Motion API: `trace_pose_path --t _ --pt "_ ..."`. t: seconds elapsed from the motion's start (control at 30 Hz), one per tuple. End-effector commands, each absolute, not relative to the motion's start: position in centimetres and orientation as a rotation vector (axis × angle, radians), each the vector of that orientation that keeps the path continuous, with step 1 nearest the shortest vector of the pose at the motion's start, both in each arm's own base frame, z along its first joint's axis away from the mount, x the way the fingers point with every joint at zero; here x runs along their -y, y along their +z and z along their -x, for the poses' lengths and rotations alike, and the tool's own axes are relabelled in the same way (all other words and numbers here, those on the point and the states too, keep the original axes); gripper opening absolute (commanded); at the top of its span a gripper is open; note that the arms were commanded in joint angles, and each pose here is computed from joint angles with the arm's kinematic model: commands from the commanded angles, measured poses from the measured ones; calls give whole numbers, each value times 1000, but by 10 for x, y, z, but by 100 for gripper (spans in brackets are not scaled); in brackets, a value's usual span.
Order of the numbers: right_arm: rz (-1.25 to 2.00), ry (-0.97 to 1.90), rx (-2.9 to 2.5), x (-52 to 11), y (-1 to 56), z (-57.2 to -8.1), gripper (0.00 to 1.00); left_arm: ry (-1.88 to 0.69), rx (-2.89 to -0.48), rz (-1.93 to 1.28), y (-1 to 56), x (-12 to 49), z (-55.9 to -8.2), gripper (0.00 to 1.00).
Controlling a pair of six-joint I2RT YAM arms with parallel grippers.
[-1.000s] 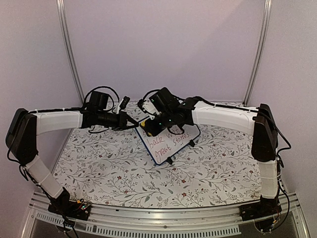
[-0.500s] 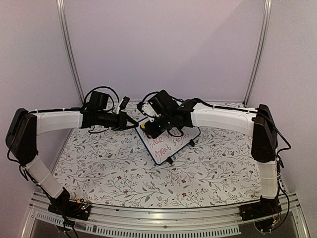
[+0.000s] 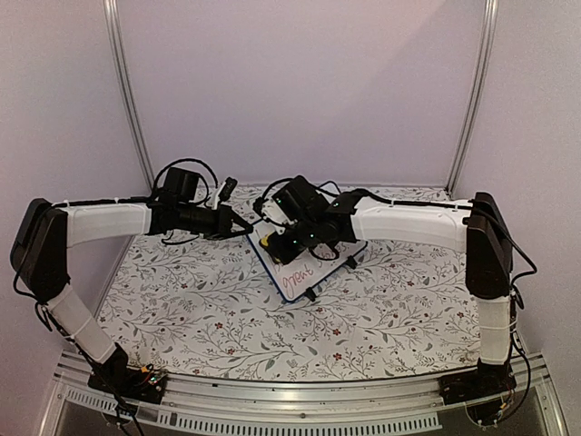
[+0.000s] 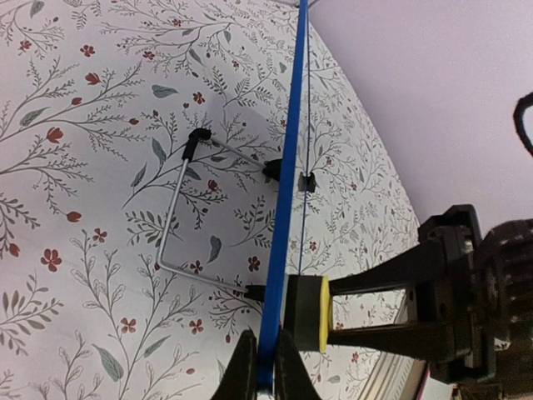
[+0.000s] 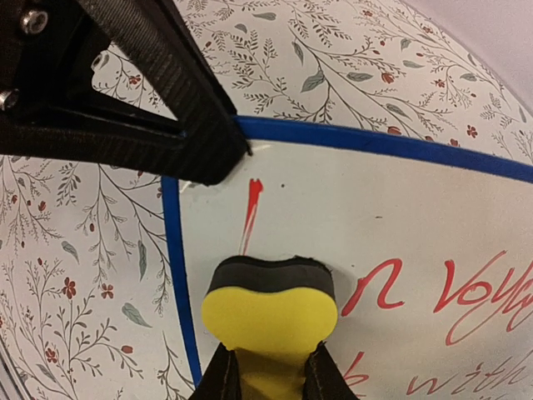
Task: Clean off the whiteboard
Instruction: Erase the whiteboard at the center of the board.
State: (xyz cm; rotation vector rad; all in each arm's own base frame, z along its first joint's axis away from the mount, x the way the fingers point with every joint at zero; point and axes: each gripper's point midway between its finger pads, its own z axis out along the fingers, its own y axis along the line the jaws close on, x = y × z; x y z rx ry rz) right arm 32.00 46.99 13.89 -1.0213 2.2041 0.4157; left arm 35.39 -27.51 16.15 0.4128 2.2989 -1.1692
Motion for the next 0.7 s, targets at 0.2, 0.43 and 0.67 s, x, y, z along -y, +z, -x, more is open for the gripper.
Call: trace_pose_path --t 0.2,0.43,0.67 --pt "1014 351 -2229 -464 131 -322 19 -1189 -2261 -409 176 278 -357 4" --pt "1018 345 -2175 -482 143 -337 19 -1195 -2252 -413 178 278 -357 4" --pt "1010 319 -2150 -487 146 -345 19 -1198 -2246 -418 180 278 -356 4"
